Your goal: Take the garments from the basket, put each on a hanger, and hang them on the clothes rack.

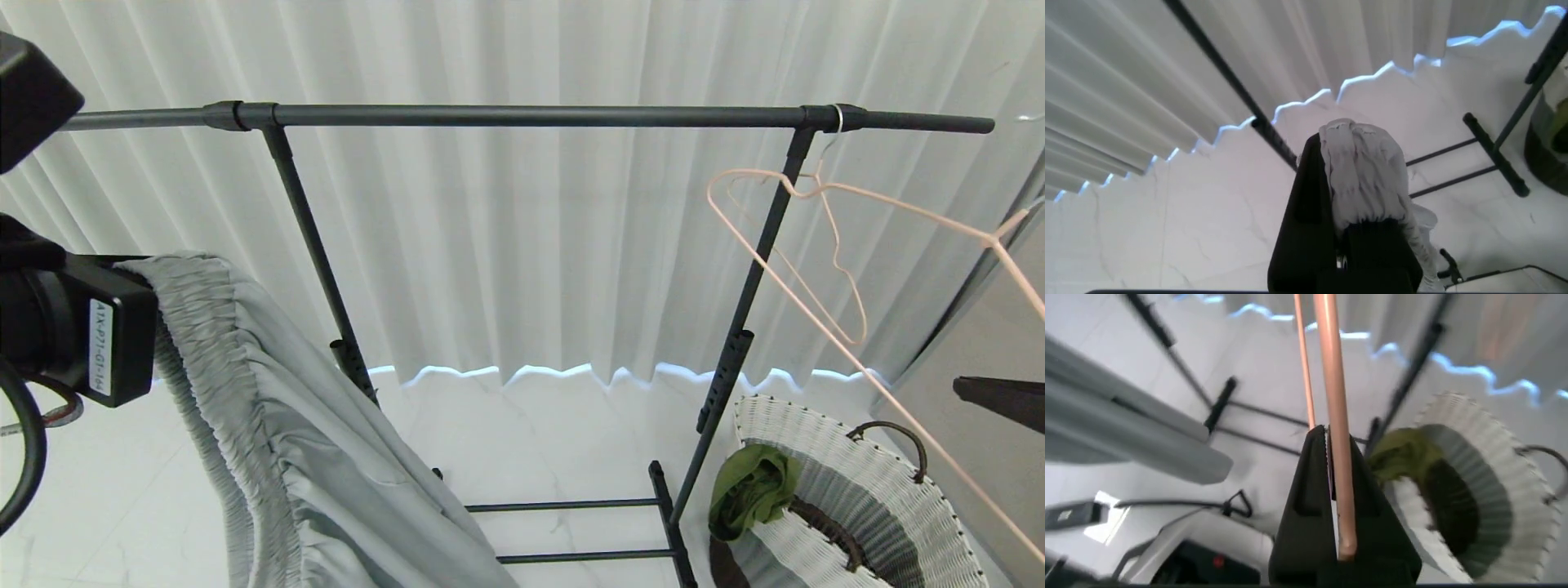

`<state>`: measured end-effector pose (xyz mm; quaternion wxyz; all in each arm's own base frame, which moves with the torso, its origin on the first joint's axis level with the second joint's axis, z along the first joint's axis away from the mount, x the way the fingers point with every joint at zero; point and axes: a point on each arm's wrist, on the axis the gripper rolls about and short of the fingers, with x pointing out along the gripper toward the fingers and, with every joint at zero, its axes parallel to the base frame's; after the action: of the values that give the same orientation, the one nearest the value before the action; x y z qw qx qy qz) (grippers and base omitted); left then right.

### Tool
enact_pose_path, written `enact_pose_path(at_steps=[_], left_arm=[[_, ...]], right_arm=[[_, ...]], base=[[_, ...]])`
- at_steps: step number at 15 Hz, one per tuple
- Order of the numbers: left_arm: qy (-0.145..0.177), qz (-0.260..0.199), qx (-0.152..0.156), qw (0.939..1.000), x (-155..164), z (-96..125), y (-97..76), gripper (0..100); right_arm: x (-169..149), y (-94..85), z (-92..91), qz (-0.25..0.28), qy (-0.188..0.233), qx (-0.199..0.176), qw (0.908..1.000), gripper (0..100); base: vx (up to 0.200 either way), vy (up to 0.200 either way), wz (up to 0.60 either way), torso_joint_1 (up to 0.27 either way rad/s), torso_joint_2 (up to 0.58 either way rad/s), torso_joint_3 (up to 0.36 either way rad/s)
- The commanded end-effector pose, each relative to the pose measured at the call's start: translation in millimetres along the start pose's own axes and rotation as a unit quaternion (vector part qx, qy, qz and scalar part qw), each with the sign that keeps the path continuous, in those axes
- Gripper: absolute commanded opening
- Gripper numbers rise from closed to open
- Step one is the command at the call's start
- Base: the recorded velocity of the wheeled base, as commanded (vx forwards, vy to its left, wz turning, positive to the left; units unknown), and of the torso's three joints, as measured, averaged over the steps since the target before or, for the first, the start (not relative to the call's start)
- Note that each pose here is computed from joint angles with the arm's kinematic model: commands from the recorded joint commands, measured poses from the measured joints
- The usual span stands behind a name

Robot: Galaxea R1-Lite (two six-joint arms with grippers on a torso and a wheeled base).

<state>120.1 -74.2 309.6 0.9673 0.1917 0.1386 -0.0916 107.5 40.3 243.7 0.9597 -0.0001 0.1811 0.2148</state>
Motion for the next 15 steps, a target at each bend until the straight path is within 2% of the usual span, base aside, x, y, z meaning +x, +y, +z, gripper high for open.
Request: enact_pose_path(at_steps=[1, 5, 9, 11, 12, 15], left_arm=[[0.001, 0.0, 0.0, 1.0, 0.3, -0.5, -0.1, 0], [0.013, -0.003, 0.03, 0.9995, 3.3, -8.0, -3.2, 0], [0.038, -0.008, 0.04, 0.9984, 20.9, -7.5, -12.2, 0], [0.05, -0.009, 0.043, 0.9978, 35.5, -4.1, -18.7, 0], [0.054, 0.005, 0.044, 0.9976, 45.7, -0.3, -21.9, 0], [0.052, 0.06, 0.001, 0.9969, 78.9, 16.1, -32.7, 0]], right_arm=[[6.1, 8.4, -10.0, 0.037, 0.025, -0.012, 0.9989, 0], [9.4, 29.5, -16.9, 0.12, 0.047, -0.045, 0.9907, 0], [12.3, 55.1, -23.0, 0.208, 0.074, -0.081, 0.972, 0], [11.4, 65.6, -26.5, 0.242, 0.087, -0.088, 0.9623, 0], [8.2, 71.9, -27.9, 0.265, 0.093, -0.087, 0.9558, 0], [2.8, 81.0, -30.3, 0.299, 0.1, -0.089, 0.9446, 0]], base=[[0.0, 0.0, 0.0, 0.0, 0.0, 0.0], [0.0, 0.0, 0.0, 0.0, 0.0, 0.0], [0.0, 0.0, 0.0, 0.0, 0.0, 0.0], [0.0, 0.0, 0.0, 0.0, 0.0, 0.0], [0.0, 0.0, 0.0, 0.0, 0.0, 0.0], [0.0, 0.0, 0.0, 0.0, 0.0, 0.0]])
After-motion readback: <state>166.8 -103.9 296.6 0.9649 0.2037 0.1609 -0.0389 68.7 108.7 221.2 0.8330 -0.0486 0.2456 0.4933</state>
